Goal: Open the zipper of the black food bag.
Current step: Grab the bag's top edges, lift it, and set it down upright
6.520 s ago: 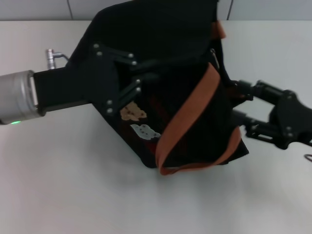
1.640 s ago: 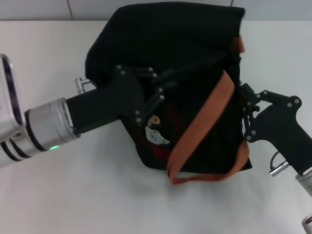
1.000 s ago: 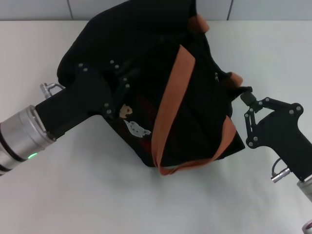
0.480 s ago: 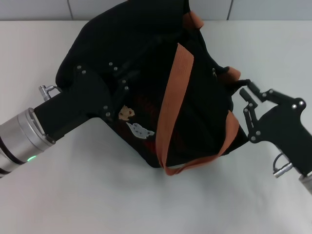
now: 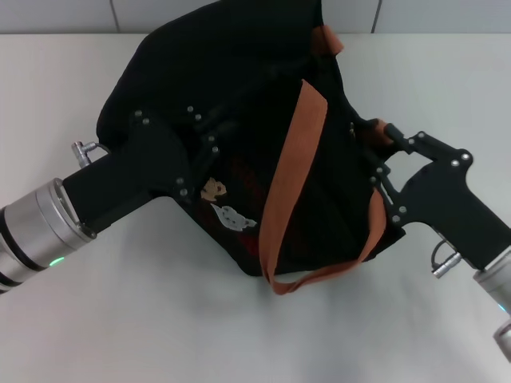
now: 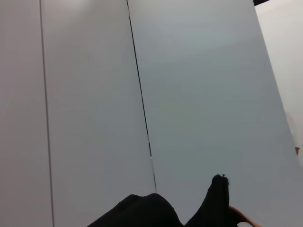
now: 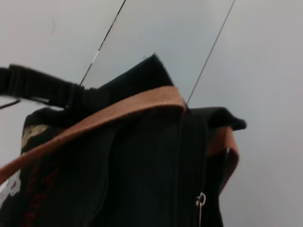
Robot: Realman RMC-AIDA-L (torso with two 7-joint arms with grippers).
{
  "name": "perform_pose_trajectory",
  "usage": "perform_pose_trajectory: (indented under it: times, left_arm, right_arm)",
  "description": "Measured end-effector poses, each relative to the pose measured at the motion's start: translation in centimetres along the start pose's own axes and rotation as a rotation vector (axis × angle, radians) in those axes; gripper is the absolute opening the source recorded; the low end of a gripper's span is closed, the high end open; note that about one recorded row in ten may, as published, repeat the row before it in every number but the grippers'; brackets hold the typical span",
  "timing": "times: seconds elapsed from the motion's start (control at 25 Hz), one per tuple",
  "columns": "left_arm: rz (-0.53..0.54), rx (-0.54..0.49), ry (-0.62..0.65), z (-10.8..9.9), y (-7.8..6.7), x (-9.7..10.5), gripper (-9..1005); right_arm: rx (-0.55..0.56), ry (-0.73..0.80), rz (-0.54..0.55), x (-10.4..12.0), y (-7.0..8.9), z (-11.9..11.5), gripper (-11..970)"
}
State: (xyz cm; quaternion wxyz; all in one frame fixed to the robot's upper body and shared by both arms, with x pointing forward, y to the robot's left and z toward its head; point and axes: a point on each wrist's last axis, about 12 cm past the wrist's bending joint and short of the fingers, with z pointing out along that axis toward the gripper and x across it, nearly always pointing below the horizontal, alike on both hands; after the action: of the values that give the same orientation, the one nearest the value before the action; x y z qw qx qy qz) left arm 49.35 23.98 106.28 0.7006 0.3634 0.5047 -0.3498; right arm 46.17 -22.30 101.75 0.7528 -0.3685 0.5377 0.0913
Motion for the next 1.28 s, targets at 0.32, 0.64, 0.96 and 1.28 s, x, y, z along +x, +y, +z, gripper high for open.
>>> perform_pose_trajectory:
  times: [0.32, 0.64, 0.96, 1.28]
  left_arm:
    - [-0.004, 0.015, -0.012, 0.3, -0.1, -0.1, 114]
    - [0.0, 0.028, -0.02, 0.8, 0.1, -0.2, 119]
    - [-0.001, 0.032, -0.019, 1.2, 0.2, -0.2, 124]
    - [-0.007, 0.041, -0.018, 1.3, 0.1, -0.2, 129]
  right_arm:
    - [-0.062, 0.009, -0.064, 0.1, 0.6, 0.4, 310]
    - [-0.102, 0.013, -0.145, 0.1, 1.6, -0.3, 308]
    - [-0.116, 0.054, -0.159, 0.7, 1.7, -0.7, 308]
    - [-0.125, 0.064, -0.171, 0.8, 1.6, -0.4, 308]
